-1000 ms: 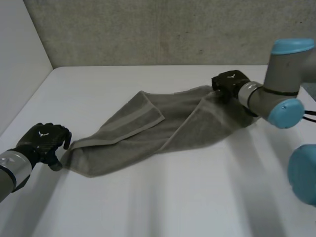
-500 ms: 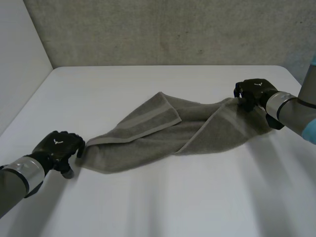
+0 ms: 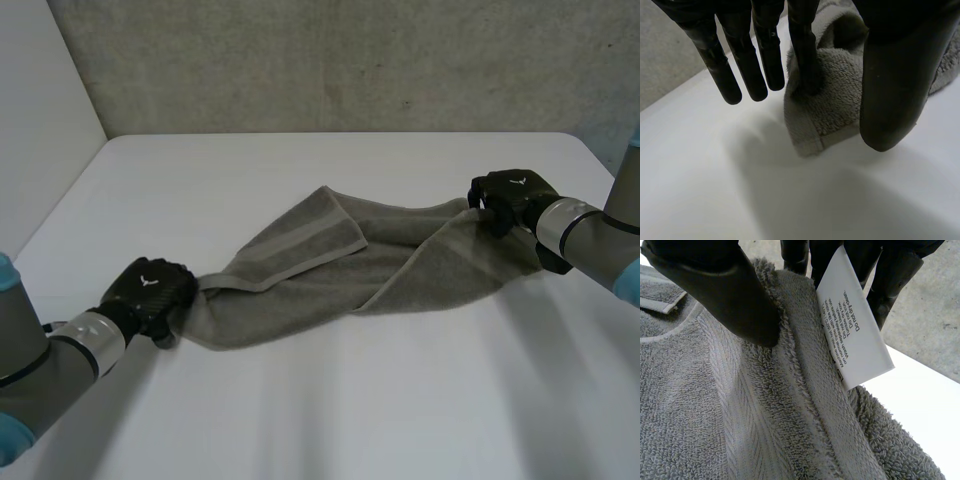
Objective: Fold the towel.
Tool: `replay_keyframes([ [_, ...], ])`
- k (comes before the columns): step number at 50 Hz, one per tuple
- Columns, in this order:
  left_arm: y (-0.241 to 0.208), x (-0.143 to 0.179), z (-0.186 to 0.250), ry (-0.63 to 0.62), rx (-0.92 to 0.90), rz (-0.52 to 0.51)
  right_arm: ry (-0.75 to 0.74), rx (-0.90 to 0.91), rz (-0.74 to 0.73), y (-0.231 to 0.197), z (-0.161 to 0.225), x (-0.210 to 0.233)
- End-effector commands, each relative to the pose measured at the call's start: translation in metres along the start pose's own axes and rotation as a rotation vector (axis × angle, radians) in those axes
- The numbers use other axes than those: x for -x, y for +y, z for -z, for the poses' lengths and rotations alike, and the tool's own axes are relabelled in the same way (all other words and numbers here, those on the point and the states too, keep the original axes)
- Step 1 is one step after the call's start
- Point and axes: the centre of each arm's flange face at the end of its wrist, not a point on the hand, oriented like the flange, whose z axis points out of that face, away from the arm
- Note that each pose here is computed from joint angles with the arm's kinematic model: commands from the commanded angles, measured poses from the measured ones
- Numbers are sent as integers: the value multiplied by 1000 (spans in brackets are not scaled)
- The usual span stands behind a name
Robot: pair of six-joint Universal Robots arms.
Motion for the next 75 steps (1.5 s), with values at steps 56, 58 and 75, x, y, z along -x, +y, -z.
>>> replay_keyframes([
  [56,-28,-41,-24,133,-77,-4,-11,24,-3,8,1,4],
  [58,-33,-39,-22,129,-88,0,-12,22,-2,7,1,4],
  [75,-41,-35,-18,120,-112,32,-7,-5,7,-6,8,4],
])
